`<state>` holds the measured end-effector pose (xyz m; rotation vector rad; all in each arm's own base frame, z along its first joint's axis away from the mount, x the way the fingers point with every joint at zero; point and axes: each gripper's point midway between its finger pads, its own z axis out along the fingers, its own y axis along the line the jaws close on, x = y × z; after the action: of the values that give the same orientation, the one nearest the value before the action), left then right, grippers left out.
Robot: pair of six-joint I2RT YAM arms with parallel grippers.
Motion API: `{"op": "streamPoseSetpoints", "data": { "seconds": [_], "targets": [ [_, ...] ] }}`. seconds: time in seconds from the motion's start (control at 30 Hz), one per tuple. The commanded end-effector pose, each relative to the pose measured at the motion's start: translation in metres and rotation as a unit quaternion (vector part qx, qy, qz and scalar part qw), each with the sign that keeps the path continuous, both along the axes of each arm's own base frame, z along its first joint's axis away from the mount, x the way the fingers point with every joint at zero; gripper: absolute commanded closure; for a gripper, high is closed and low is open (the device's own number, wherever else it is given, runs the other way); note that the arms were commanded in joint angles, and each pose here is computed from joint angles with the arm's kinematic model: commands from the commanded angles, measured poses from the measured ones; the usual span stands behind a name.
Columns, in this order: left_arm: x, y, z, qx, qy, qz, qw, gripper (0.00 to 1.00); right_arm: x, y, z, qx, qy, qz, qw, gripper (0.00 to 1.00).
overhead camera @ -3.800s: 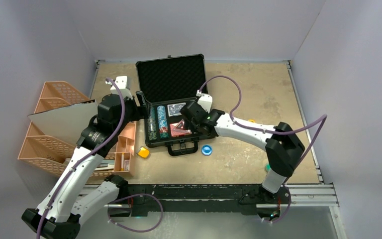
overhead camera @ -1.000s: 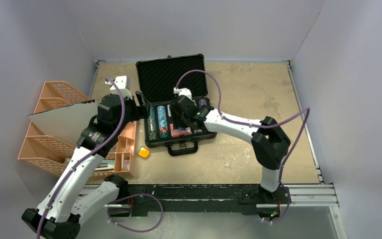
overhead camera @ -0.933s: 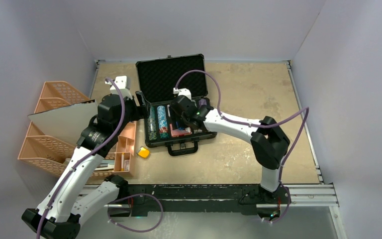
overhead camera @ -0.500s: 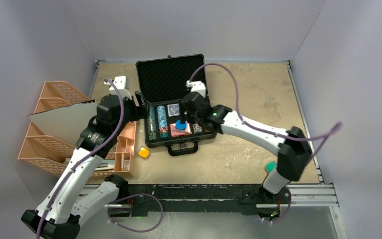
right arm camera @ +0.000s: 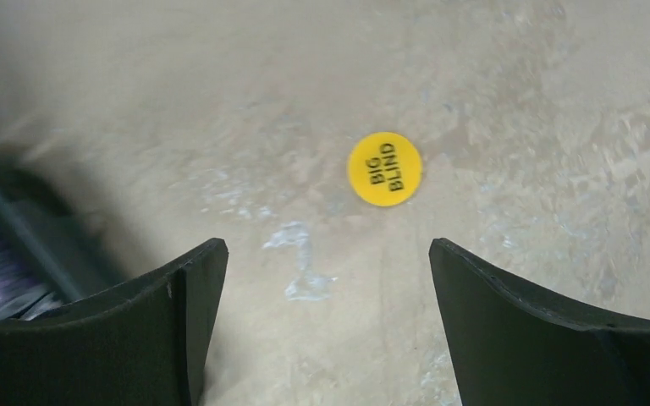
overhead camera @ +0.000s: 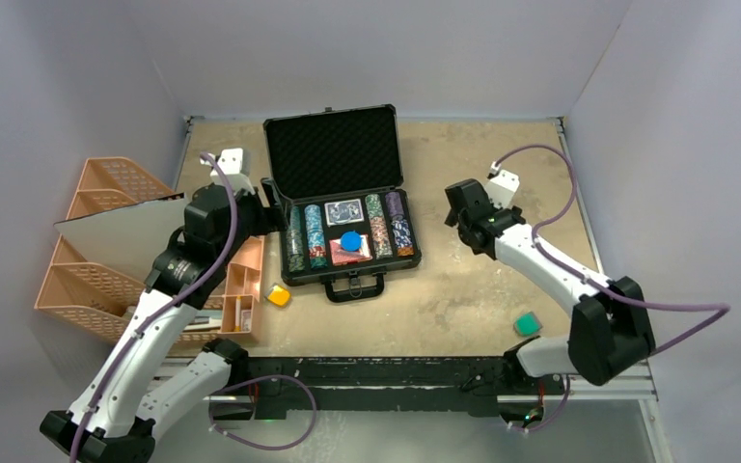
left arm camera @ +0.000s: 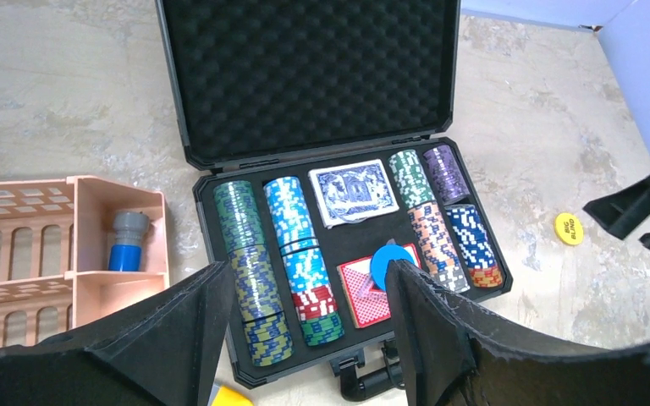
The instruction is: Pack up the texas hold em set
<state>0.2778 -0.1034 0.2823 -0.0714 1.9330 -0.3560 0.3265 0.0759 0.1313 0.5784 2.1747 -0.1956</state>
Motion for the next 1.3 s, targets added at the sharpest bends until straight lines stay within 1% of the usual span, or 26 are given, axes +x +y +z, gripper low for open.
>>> {"op": "streamPoseSetpoints", "data": {
  "seconds": [0.0,0.13,0.27,0.33,0.43,0.53,0.63,0.87,1.03,1.13,1.23,1.27],
  "targets": [
    [-0.002,0.000,0.009,-0.009,-0.018,-0.007,1.000,0.31,0.001,-0.027,-0.034,0.012,0.025,-0.075,0.997,0.08],
    [-0.003,0.004,0.012,-0.009,-0.025,0.001,1.000,0.31,0.005,-0.040,-0.055,0.016,0.051,-0.084,0.995,0.08],
    [-0.002,0.002,0.010,-0.010,-0.020,-0.002,1.000,0.31,0.018,-0.058,-0.064,0.037,0.059,-0.089,0.994,0.04],
    [-0.002,0.001,0.010,-0.010,-0.020,-0.003,1.000,0.31,0.023,-0.059,-0.073,0.056,0.074,-0.080,0.992,0.04],
    [0.000,0.004,0.008,-0.006,-0.019,0.007,1.000,0.31,0.025,-0.055,-0.086,0.062,0.101,-0.062,0.991,0.06],
    [0.002,0.006,0.007,-0.002,-0.016,0.011,1.000,0.30,0.025,-0.054,-0.094,0.061,0.118,-0.054,0.990,0.09],
    [0.003,0.004,0.005,-0.004,-0.012,0.006,1.000,0.30,0.023,-0.059,-0.094,0.050,0.129,-0.064,0.988,0.11],
    [0.002,0.007,0.007,-0.006,-0.017,0.010,1.000,0.30,0.020,-0.064,-0.110,0.035,0.159,-0.065,0.984,0.19],
    [0.003,0.005,0.004,-0.005,-0.012,0.006,1.000,0.30,0.017,-0.064,-0.124,0.044,0.176,-0.061,0.982,0.25],
    [0.004,0.005,0.004,-0.005,-0.011,0.006,1.000,0.30,0.013,-0.060,-0.129,0.060,0.178,-0.058,0.980,0.31],
    [0.004,0.005,0.003,-0.003,-0.010,0.006,1.000,0.30,0.010,-0.057,-0.132,0.079,0.176,-0.055,0.980,0.40],
    [0.005,0.005,0.002,-0.003,-0.009,0.005,1.000,0.30,0.009,-0.056,-0.133,0.082,0.176,-0.054,0.979,0.41]
  ]
}}
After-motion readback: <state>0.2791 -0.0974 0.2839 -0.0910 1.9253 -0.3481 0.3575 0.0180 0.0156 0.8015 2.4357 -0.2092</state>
